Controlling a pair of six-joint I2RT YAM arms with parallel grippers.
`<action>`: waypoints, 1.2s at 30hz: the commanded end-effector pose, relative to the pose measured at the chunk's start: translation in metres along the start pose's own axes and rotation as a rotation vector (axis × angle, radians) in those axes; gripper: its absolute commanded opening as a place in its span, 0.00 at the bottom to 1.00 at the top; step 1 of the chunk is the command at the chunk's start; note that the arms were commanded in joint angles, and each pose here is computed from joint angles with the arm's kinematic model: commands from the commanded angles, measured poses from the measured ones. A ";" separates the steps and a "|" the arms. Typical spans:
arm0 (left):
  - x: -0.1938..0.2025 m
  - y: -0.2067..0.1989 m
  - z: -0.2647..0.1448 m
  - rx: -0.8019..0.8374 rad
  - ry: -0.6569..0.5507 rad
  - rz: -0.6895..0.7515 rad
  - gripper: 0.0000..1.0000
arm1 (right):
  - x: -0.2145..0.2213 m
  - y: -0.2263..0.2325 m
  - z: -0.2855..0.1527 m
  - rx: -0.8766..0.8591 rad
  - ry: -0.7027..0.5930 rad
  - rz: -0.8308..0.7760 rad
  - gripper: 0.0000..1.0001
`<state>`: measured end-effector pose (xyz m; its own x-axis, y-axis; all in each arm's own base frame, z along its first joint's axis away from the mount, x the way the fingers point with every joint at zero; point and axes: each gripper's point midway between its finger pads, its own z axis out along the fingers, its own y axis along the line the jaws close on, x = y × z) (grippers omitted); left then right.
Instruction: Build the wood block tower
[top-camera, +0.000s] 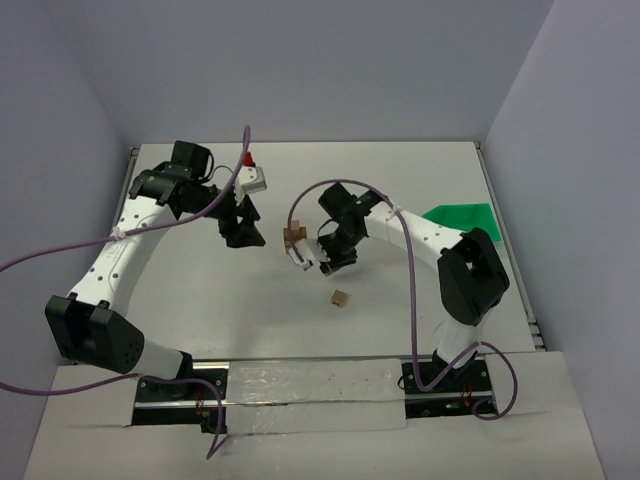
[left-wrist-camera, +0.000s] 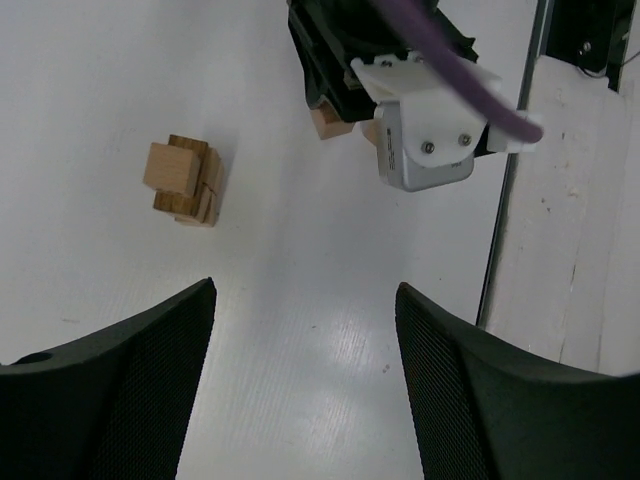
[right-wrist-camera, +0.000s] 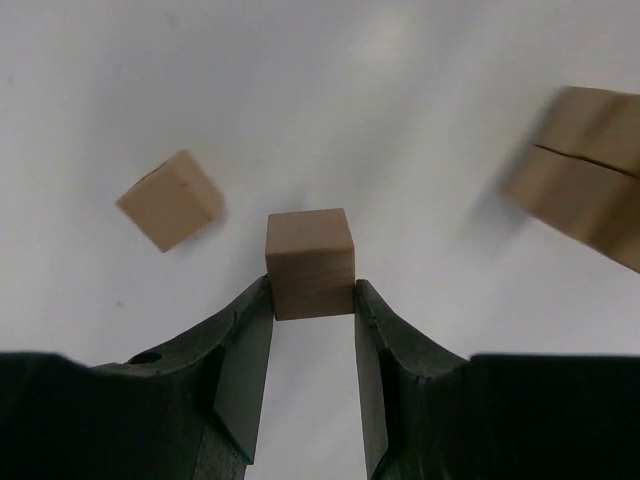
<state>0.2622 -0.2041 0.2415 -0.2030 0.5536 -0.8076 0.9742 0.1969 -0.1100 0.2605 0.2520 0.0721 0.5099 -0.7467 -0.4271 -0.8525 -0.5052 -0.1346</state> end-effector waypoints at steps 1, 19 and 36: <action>-0.019 0.007 -0.025 -0.015 -0.132 -0.051 0.87 | -0.030 -0.031 -0.041 0.105 -0.075 0.212 0.19; -0.007 0.038 -0.063 -0.143 -0.255 -0.191 0.99 | -0.037 -0.125 -0.082 0.298 -0.021 0.563 0.14; -0.014 0.042 -0.071 -0.165 -0.317 -0.219 0.99 | -0.037 -0.141 -0.065 0.305 0.029 0.574 0.14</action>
<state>0.2987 -0.1434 0.2676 -0.4000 0.2633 -0.8779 0.8595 0.4405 -0.2595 0.3717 0.3150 0.1548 -0.0415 -0.8819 -0.4696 -0.9851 0.1145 -0.1281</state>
